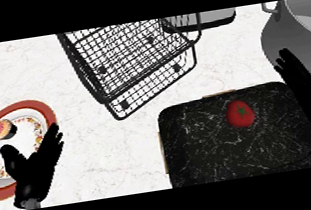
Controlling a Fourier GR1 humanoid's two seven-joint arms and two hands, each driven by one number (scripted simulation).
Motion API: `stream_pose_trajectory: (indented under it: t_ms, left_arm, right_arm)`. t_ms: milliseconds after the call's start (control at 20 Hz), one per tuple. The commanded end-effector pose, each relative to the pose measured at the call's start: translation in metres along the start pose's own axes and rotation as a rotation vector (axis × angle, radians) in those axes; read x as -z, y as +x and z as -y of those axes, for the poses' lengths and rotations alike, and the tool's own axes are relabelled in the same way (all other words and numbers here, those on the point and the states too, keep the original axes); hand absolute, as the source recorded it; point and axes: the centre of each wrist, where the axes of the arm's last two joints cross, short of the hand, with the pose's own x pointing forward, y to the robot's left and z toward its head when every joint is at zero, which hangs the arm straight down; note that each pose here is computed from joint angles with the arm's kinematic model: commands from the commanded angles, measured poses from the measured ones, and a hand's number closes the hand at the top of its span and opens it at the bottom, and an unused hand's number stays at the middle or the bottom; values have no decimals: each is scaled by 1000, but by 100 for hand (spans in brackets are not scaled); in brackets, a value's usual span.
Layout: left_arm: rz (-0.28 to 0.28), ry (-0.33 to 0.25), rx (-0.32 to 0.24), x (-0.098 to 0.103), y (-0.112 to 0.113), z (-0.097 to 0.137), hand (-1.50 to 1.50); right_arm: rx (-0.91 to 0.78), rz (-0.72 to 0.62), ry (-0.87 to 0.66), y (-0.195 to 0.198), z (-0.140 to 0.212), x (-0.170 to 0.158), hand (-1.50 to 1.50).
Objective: Pick the tomato from the tray and place it in the tiered basket
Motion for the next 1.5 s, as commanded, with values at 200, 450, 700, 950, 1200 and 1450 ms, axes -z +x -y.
stream_pose_trajectory:
  t_ms: [200,450,700,950,1200,1450]
  left_arm:
    - [469,26,123,6,76,38,0]
    - [540,-9,144,9,86,63,0]
    - [549,0,159,9,67,87,0]
    - [560,37,155,10,81,85,0]
    - [554,25,170,8,81,88,0]
    - [548,6,162,0,68,87,0]
  right_arm:
    - [388,414,51,57,24,19,150]
    - [709,260,58,6,22,15,-150]
    - [690,394,324,-7,75,-16,-150]
    - [362,385,405,36,151,-49,-150]
    - [-178,333,491,120,162,-44,-150]
    - [-614,337,503,185,138,-48,-150]
